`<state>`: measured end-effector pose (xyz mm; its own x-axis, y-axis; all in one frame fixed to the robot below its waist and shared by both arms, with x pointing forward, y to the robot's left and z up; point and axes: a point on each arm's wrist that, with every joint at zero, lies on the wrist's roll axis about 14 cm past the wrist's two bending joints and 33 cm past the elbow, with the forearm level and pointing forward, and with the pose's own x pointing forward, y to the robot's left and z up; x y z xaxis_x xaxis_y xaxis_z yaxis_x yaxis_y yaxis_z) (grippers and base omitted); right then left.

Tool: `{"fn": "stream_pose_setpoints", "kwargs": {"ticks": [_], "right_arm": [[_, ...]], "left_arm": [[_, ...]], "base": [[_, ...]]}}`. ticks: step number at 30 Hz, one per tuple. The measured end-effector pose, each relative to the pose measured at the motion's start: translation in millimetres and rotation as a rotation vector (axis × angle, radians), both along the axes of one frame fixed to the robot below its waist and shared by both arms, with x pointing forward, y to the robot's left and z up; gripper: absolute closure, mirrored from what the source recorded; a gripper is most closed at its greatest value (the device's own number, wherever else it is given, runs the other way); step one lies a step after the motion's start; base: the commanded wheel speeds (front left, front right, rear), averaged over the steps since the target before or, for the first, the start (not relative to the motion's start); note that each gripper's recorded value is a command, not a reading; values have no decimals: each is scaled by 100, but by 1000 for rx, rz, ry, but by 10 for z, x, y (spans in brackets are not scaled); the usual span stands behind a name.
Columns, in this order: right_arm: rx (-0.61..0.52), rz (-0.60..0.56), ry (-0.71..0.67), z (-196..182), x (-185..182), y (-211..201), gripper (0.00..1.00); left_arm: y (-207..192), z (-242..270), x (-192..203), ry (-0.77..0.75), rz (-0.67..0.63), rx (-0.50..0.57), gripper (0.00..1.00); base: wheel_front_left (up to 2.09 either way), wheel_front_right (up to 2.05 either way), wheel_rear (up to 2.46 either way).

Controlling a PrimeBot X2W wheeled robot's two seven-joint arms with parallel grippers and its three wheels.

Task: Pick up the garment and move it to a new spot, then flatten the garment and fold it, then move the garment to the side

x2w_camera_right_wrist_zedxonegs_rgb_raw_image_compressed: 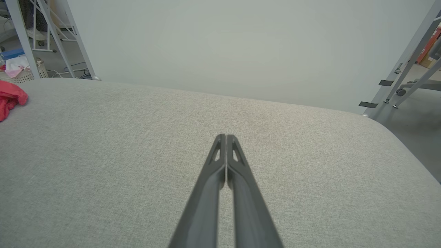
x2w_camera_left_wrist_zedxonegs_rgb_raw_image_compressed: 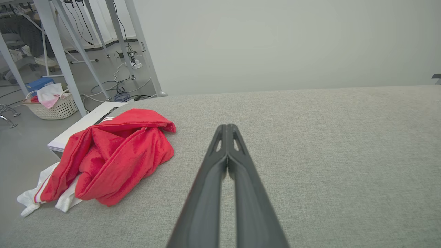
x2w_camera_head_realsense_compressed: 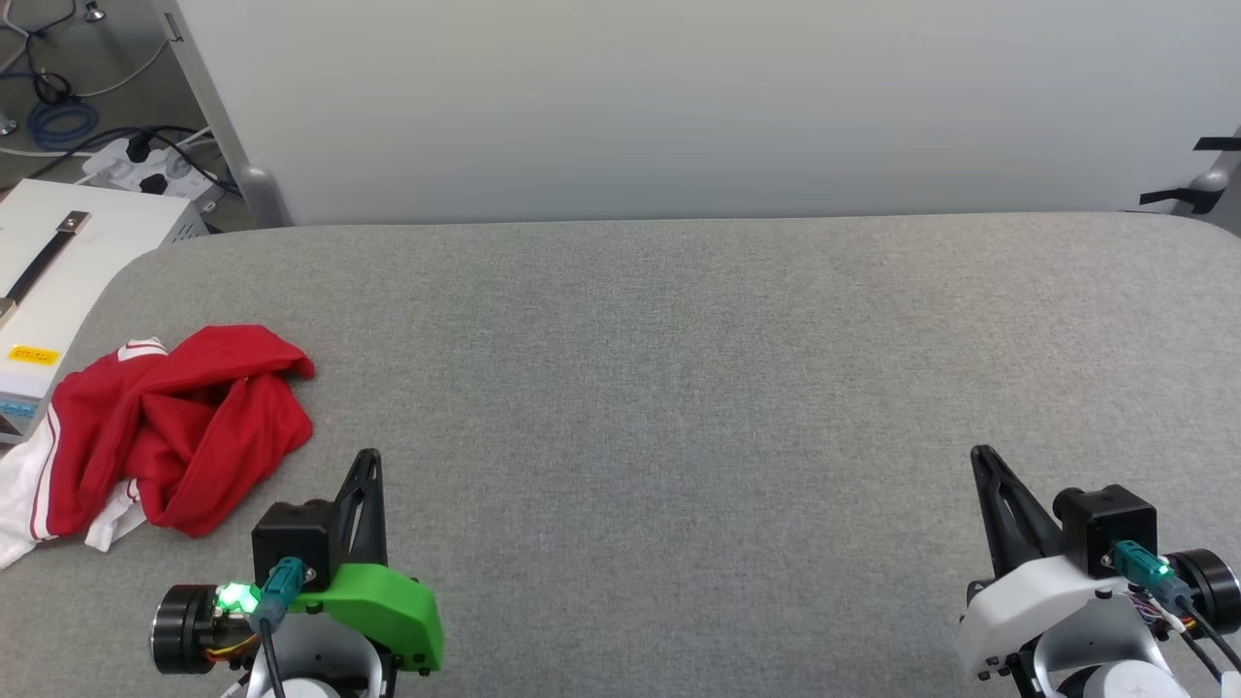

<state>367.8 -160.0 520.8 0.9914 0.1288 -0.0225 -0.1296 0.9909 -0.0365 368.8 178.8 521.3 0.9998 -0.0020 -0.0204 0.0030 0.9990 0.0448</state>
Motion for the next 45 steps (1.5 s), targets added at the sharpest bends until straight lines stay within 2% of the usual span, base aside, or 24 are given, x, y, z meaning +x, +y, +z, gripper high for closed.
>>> {"fn": "stream_pose_setpoints", "kwargs": {"ticks": [29,30,45], "right_arm": [[0,0,0,0,0,-1,100],[0,0,0,0,0,-1,0],[26,-17,-22,38,5,-57,0]], "left_arm": [[0,0,0,0,0,0,100],[0,0,0,0,0,0,0],[-20,17,2,-17,1,-2,0]], "base": [[0,0,0],[0,0,0],[0,0,0]]}}
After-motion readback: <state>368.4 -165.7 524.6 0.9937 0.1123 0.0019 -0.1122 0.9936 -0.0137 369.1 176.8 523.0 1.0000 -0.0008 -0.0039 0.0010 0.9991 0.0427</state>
